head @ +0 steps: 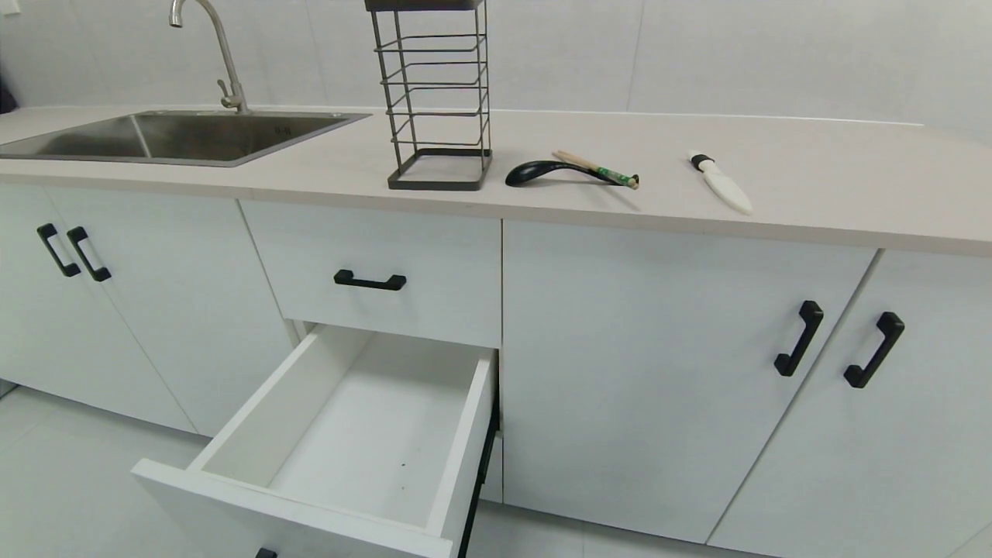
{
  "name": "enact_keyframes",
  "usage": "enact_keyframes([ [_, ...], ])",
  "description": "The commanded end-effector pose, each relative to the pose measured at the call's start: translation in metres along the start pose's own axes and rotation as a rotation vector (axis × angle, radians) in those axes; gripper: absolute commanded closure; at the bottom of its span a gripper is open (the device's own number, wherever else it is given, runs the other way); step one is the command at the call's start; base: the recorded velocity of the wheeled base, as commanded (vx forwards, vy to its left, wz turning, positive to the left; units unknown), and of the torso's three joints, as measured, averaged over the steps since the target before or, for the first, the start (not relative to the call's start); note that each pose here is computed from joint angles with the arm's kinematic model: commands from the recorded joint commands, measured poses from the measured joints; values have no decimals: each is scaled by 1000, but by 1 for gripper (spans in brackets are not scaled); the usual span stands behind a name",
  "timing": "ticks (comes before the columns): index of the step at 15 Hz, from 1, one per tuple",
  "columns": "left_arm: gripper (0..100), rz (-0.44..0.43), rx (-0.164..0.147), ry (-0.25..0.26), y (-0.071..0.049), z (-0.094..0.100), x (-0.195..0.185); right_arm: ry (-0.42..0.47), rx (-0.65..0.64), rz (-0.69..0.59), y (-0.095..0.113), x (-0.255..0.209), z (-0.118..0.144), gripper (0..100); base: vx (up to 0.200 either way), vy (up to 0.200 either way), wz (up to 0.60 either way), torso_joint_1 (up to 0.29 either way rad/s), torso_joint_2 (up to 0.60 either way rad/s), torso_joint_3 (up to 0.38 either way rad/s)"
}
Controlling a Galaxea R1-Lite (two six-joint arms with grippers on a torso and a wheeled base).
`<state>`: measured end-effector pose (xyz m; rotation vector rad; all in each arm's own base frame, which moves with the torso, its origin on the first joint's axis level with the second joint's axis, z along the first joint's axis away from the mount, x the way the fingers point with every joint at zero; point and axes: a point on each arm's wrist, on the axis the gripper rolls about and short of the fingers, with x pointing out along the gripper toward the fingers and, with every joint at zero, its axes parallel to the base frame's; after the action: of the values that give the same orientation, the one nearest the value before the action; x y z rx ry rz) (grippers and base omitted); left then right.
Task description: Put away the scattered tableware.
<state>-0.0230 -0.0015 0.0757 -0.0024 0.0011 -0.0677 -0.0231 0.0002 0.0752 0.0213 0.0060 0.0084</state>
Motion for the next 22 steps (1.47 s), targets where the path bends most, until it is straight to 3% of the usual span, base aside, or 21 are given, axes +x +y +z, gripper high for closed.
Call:
enact_keyframes([
  [1,0,-1,-1,2,0,0,0,-1,0,1,0,0,0,100,0,0,0,0,0,0],
  [10,0,-1,-2,2,0,0,0,-1,-1,1,0,0,0,100,0,0,0,0,0,0],
  [22,0,-1,-2,2,0,0,0,-1,-1,1,0,0,0,100,0,0,0,78,-44,-27],
])
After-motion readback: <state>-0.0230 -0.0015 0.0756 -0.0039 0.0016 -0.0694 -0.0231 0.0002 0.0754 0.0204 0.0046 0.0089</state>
